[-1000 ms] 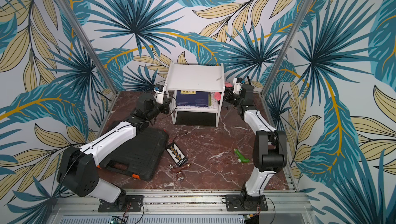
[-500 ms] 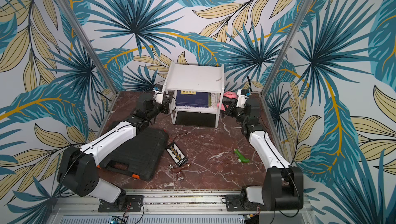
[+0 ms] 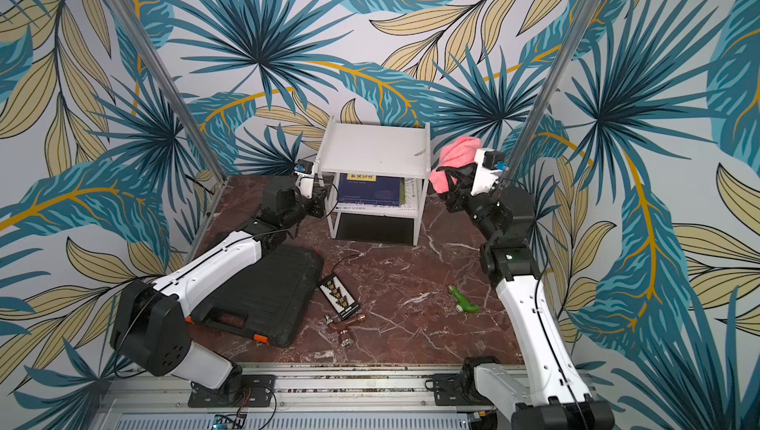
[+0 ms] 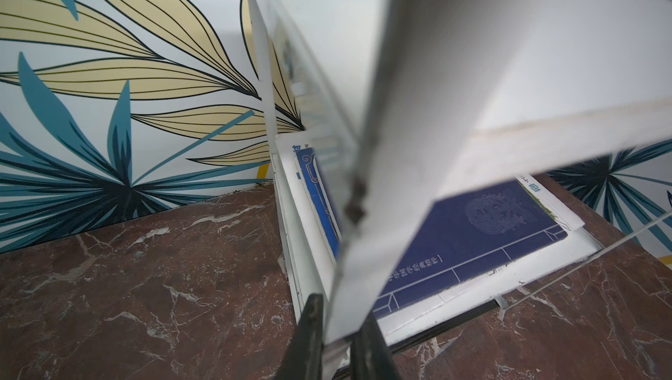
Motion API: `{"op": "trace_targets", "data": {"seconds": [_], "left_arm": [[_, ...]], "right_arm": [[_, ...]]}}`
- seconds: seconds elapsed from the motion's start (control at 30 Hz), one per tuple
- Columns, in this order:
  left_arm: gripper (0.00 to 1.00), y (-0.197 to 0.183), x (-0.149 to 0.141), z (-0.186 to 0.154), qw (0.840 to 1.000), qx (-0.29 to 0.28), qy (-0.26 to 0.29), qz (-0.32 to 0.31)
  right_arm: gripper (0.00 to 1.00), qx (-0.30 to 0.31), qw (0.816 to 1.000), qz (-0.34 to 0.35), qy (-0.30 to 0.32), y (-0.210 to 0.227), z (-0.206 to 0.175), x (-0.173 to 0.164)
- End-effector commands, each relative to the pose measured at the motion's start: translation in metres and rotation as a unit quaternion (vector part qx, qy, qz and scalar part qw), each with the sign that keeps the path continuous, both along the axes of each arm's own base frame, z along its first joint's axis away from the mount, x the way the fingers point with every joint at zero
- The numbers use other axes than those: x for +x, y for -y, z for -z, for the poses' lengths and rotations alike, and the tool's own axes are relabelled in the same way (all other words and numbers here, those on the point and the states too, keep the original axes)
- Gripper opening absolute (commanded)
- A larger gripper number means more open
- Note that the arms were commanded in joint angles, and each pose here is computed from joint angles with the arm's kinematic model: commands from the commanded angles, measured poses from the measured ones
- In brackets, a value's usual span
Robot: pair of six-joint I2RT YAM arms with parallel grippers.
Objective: Wipe the bookshelf clean with a cloth
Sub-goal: Hold the shelf at the center of the board.
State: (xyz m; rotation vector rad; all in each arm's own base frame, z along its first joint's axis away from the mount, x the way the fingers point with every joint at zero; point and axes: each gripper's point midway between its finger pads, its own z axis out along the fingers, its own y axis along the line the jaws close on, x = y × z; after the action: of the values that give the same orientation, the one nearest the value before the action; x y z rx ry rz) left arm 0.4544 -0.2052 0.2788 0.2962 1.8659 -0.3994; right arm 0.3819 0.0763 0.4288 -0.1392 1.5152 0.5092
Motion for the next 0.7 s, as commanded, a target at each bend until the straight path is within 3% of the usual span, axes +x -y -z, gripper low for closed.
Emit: {"op": "trace_targets", "data": {"seconds": [0.0,0.13,0.2,0.3,0.43,0.53,0.67], "left_arm": [[0.0,-0.002,-0.002,0.034,0.997,-0.023,-0.074,-0.021],[0.0,-0.004,-0.006,0.033,0.996,-0.023,-0.079,-0.024],[0.0,-0.002,-0.009,0.031,0.996,-0.028,-0.081,-0.015],[0.0,0.002,-0.013,0.027,0.995,-0.037,-0.089,-0.003],[0.0,0.004,-0.019,0.023,0.994,-0.057,-0.097,0.002],[0.0,0.002,-0.02,0.021,0.994,-0.06,-0.091,-0.003],[0.0,0.002,-0.017,0.022,0.994,-0.055,-0.091,-0.005]], "right_arm": [[0.0,-0.002,0.994,-0.074,-0.079,-0.028,0.054,0.013],[0.0,-0.004,0.986,-0.084,-0.142,-0.031,0.142,-0.003],[0.0,-0.031,0.985,-0.065,-0.159,-0.024,0.151,-0.015],[0.0,-0.054,0.99,-0.059,-0.118,-0.02,0.1,-0.034],[0.0,-0.014,0.993,-0.093,-0.065,-0.031,0.011,-0.041],[0.0,0.004,0.991,-0.095,-0.092,-0.034,-0.005,-0.013],[0.0,-0.015,0.983,-0.044,-0.176,-0.028,0.024,0.039]]}}
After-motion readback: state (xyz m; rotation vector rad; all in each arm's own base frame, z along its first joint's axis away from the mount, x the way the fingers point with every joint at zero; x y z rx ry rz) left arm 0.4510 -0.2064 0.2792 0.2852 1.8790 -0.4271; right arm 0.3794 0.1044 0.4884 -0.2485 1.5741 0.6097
